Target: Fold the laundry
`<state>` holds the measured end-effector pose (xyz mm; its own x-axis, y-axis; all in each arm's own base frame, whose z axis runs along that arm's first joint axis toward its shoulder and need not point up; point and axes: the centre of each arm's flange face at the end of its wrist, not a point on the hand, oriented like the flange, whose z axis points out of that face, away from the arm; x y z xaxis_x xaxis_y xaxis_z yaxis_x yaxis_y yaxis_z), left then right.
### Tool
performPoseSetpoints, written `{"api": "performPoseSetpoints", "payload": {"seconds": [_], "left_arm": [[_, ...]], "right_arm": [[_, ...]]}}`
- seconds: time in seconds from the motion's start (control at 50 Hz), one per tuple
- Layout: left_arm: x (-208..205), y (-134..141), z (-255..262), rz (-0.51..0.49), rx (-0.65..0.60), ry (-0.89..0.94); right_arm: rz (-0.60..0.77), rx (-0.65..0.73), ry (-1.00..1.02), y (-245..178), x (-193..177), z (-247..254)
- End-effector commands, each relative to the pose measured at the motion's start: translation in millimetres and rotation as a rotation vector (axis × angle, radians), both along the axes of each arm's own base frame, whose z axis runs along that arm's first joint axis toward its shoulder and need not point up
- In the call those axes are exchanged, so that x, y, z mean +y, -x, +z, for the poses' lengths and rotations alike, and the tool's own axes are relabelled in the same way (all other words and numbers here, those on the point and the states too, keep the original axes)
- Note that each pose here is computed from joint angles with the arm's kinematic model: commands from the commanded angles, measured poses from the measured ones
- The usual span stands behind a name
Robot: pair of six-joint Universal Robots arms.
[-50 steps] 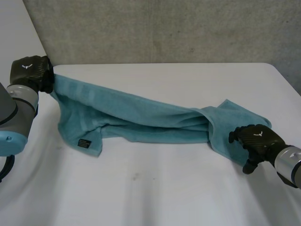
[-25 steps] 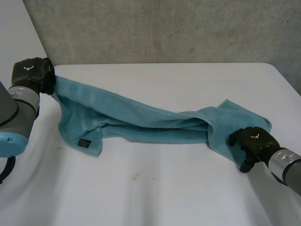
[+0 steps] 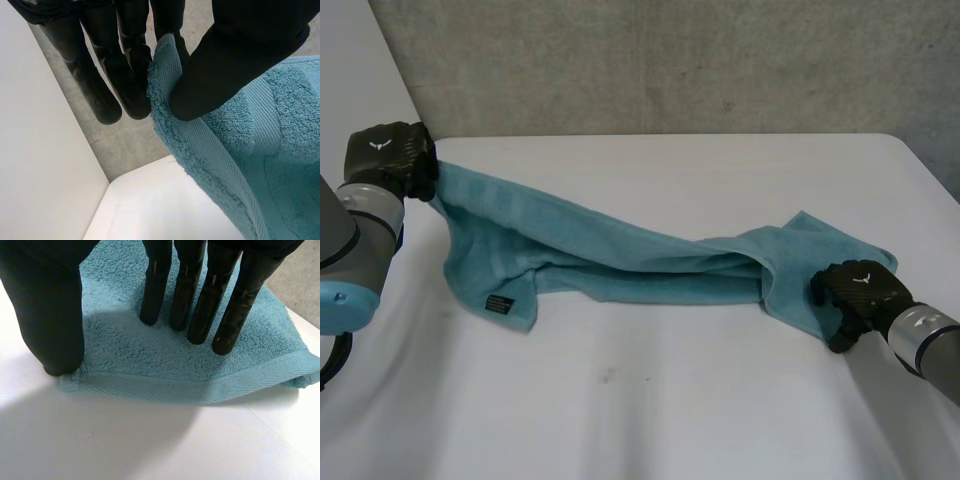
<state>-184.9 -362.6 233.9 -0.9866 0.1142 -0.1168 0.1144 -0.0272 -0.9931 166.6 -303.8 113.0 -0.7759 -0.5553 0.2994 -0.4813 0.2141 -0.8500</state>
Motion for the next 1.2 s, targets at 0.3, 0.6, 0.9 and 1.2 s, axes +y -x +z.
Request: {"api": "performPoseSetpoints", "payload": {"seconds": [0.3, 0.6, 0.9, 1.2], "left_arm": [[0.9, 0.4, 1.7, -0.001, 0.001, 0.003], [4.6, 1.2, -3.0, -0.007, -0.004, -0.013], [36.9, -2.6, 26.8, -0.016, -0.010, 0.009], [97.3, -27.3, 119.3, -0.043, -0.005, 0.146]], "right_arm": [[-0.003, 0.000, 0.033, 1.2, -15.9, 5.0], [-0.015, 0.000, 0.062, 3.0, -24.8, 12.0], [-0.116, -0.010, 0.298, 47.7, -18.9, 135.6], [-0.165, 0.114, 0.313, 76.0, 20.5, 257.9]]}}
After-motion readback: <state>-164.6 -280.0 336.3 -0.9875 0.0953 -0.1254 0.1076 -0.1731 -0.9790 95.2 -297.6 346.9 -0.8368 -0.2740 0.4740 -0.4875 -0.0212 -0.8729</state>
